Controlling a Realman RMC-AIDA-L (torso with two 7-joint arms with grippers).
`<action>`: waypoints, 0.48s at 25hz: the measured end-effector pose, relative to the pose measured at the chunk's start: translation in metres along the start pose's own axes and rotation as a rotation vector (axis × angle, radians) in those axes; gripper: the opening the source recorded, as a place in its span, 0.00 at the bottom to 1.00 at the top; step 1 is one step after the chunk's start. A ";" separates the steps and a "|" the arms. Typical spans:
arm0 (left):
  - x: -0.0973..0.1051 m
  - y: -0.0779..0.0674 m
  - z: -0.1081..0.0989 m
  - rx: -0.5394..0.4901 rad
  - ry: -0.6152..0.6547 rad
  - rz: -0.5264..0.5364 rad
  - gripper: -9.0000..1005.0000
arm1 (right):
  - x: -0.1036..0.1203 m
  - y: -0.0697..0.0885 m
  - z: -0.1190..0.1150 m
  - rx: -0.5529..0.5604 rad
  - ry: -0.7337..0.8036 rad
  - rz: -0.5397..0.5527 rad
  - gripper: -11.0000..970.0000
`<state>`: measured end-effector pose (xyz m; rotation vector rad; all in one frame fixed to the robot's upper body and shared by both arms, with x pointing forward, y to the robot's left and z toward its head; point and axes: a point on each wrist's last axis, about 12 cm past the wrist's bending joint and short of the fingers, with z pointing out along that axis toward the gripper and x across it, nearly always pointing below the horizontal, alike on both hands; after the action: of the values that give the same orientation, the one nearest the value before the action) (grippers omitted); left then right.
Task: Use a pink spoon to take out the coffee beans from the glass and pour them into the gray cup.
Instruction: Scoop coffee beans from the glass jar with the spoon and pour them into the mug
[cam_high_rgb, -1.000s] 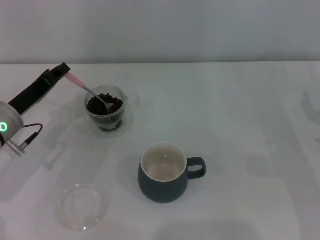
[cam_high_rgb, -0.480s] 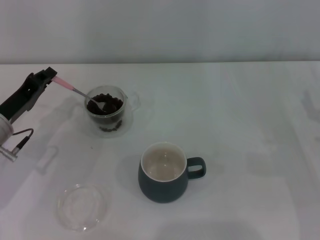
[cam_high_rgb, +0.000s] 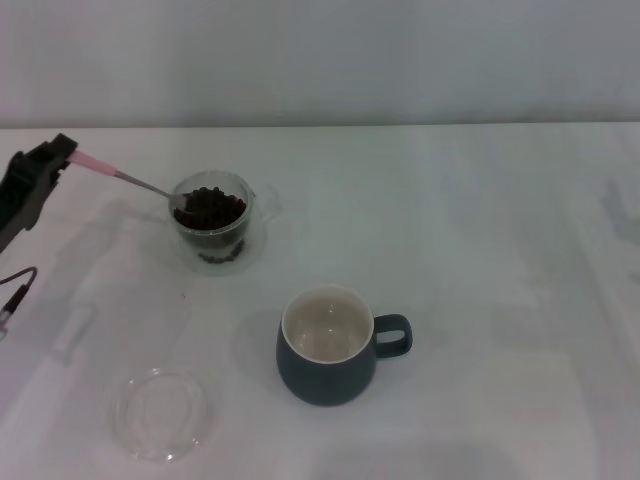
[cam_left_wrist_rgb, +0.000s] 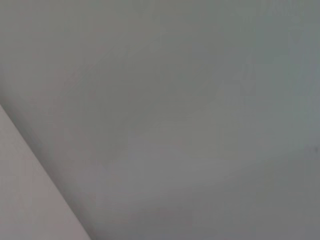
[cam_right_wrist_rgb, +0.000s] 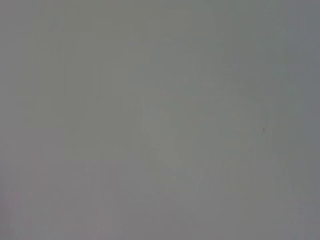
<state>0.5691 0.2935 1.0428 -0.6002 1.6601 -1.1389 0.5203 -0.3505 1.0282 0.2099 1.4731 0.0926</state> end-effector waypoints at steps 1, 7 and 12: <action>-0.001 0.001 -0.003 0.005 -0.011 -0.007 0.14 | 0.000 0.000 0.000 -0.001 0.000 0.000 0.85; -0.005 0.005 -0.016 0.016 -0.050 -0.025 0.14 | 0.000 0.002 0.002 -0.007 -0.001 -0.002 0.85; -0.005 0.005 -0.017 0.019 -0.053 -0.025 0.14 | 0.000 0.005 0.003 -0.019 -0.001 -0.001 0.85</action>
<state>0.5561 0.3069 1.0415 -0.6350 1.5994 -1.1459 0.5240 -0.3464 1.0298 0.1939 1.4711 0.1056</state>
